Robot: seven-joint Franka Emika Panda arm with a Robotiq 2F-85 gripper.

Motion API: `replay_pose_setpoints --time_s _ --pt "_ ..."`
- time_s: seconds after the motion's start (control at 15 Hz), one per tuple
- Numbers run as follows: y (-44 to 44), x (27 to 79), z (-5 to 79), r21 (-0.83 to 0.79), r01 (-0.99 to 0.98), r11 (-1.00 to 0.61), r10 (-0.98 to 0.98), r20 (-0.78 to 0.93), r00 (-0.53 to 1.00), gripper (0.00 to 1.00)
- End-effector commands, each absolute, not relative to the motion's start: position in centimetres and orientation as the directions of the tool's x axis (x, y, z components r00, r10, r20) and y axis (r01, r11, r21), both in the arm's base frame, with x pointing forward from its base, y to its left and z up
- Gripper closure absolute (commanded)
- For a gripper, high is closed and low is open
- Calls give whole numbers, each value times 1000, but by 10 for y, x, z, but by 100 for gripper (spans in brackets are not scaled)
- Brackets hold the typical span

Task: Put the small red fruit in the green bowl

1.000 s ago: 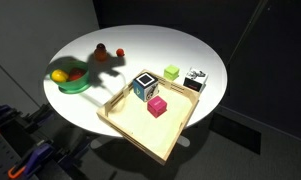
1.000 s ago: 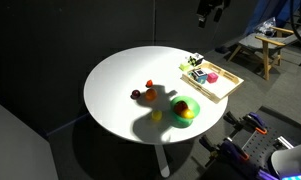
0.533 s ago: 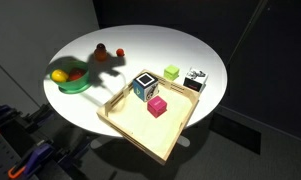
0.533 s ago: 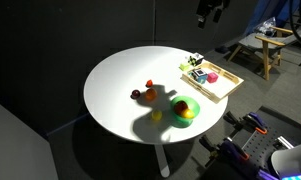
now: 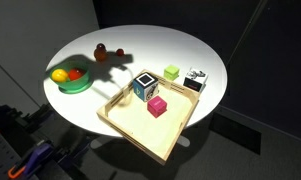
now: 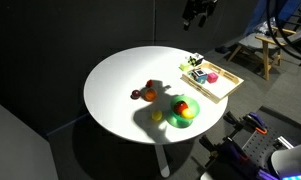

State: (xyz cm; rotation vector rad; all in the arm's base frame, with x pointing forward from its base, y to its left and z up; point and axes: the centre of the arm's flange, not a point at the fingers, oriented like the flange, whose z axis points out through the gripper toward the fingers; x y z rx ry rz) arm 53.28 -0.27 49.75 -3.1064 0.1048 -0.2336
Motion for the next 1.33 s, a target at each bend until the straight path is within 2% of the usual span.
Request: replay_pose_setpoints --time_s 0.0,0.67,1.27 --pt "-8 569 485 -56 -66 -996 -75 175 982 0" --pt "-13 638 429 -21 -46 -999 -47 94 994 0" --pt "-2 656 400 6 -3 -1000 -3 -32 999 0"
